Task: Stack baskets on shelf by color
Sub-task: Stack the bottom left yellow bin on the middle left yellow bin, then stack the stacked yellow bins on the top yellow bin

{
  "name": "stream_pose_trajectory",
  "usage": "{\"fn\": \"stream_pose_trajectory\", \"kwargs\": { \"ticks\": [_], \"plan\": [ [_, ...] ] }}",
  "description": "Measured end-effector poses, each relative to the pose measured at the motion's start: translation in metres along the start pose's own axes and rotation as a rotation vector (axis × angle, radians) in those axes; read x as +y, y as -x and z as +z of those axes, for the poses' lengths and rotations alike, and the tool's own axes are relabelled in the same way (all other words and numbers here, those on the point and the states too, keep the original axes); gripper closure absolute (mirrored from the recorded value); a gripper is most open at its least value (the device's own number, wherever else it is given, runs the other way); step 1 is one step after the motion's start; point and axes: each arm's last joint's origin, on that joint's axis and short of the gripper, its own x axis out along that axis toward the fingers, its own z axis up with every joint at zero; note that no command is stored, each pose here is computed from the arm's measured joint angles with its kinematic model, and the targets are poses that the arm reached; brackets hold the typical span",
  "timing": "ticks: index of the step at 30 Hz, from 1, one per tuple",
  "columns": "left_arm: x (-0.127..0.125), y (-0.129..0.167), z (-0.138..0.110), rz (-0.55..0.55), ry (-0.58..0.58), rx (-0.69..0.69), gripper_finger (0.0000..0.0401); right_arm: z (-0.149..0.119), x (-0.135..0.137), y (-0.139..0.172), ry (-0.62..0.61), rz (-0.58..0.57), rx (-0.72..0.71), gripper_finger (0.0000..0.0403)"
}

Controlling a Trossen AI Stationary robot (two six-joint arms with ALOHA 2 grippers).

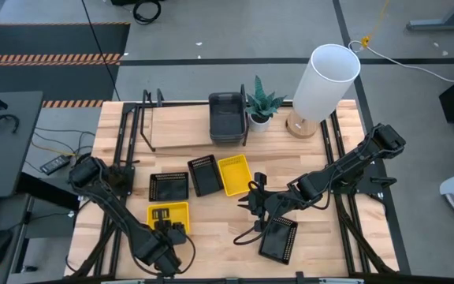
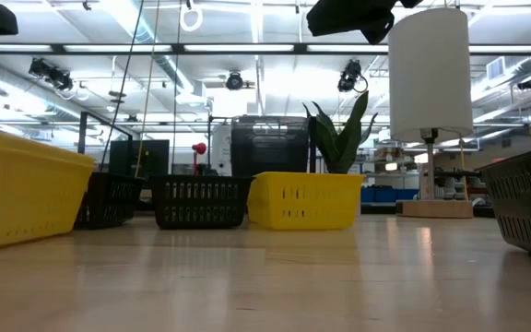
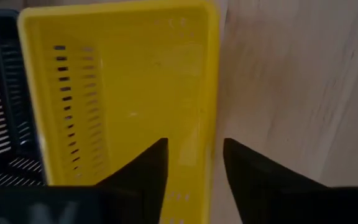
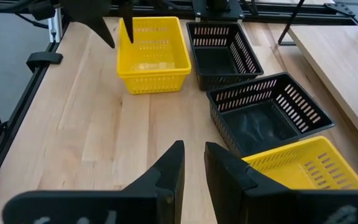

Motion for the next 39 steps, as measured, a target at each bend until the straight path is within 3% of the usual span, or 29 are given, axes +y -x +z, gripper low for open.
{"fn": "stream_pose_trajectory", "kwargs": {
  "ticks": [5,10,18,27,32,37,39],
  "plan": [
    [0.001,0.008,0.002,-0.002,0.002,0.007,0.0201,0.0,0.0,0.0,0.0,0.0,0.0,0.0334],
    [-0.007,0.008,0.007,-0.082,0.02,-0.028,0.0187,0.0,0.0,0.0,0.0,0.0,0.0,0.0334],
    [-0.003,-0.001,0.005,-0.041,0.049,-0.01,0.0208,0.0,0.0,0.0,0.004,0.001,-0.004,0.0334],
    [0.001,-0.031,-0.003,-0.07,0.081,0.07,0.0231,0.0,0.0,0.0,0.005,0.017,0.0,0.0334],
    [0.006,-0.034,0.002,-0.069,0.078,0.085,0.0277,0.0,0.001,0.0,0.005,0.017,-0.001,0.0334],
    [0.008,-0.035,0.008,-0.122,0.05,0.113,0.0375,0.0,0.001,0.0,0.003,0.041,0.009,0.0334],
    [0.007,-0.034,0.011,-0.151,0.054,0.118,0.0387,-0.002,0.002,0.002,-0.002,0.086,0.045,0.0334]
  ]
}}
